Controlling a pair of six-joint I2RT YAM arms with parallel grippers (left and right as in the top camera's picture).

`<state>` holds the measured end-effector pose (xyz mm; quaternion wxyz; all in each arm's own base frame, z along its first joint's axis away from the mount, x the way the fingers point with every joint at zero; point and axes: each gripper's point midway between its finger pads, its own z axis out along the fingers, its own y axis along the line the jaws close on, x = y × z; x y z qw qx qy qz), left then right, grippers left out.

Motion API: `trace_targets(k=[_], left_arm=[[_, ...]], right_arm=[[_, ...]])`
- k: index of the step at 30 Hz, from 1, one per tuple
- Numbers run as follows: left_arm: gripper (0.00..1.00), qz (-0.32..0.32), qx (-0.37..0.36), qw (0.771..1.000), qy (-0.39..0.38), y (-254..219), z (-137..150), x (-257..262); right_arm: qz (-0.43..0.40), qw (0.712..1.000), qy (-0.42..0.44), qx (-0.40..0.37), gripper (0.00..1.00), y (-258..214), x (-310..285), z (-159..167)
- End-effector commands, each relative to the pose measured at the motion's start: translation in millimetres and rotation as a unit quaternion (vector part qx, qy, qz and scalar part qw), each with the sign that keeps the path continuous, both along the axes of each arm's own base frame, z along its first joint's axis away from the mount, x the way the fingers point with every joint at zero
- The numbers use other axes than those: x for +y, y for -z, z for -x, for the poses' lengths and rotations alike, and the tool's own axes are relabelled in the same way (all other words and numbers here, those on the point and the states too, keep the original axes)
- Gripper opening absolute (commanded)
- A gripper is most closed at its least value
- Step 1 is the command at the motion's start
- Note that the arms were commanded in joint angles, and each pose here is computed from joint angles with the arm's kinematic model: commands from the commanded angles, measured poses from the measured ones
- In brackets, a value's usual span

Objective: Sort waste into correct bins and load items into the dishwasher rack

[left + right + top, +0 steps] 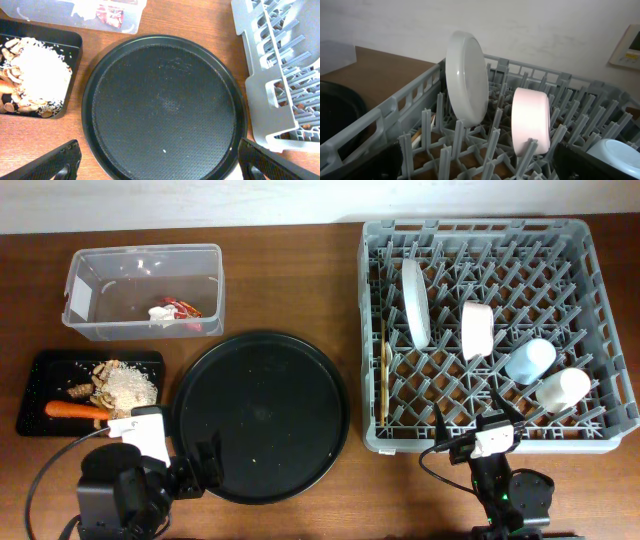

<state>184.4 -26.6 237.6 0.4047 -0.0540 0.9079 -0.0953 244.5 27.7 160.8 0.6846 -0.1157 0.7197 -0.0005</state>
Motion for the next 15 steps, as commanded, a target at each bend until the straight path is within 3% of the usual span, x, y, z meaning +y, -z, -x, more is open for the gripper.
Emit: trace_targets(k=[1, 7, 15], left_arm=[[0.99, 0.002, -0.001, 1.0, -0.002, 0.6, 0.4, 0.3], [0.99, -0.034, -0.017, 0.998, -0.045, 7.6, -1.7, 19.9], [0.99, -0.03, -0.163, 0.983, -0.072, 61.4, -28.7, 26.8]], right_arm=[[0.003, 1.0, 0.001, -0.001, 0.99, 1.2, 0.0, 0.3], [0.003, 1.0, 0.001, -0.001, 0.99, 1.2, 0.0, 0.3], [0.003, 1.0, 0.001, -0.001, 0.99, 1.2, 0.0, 0.3]])
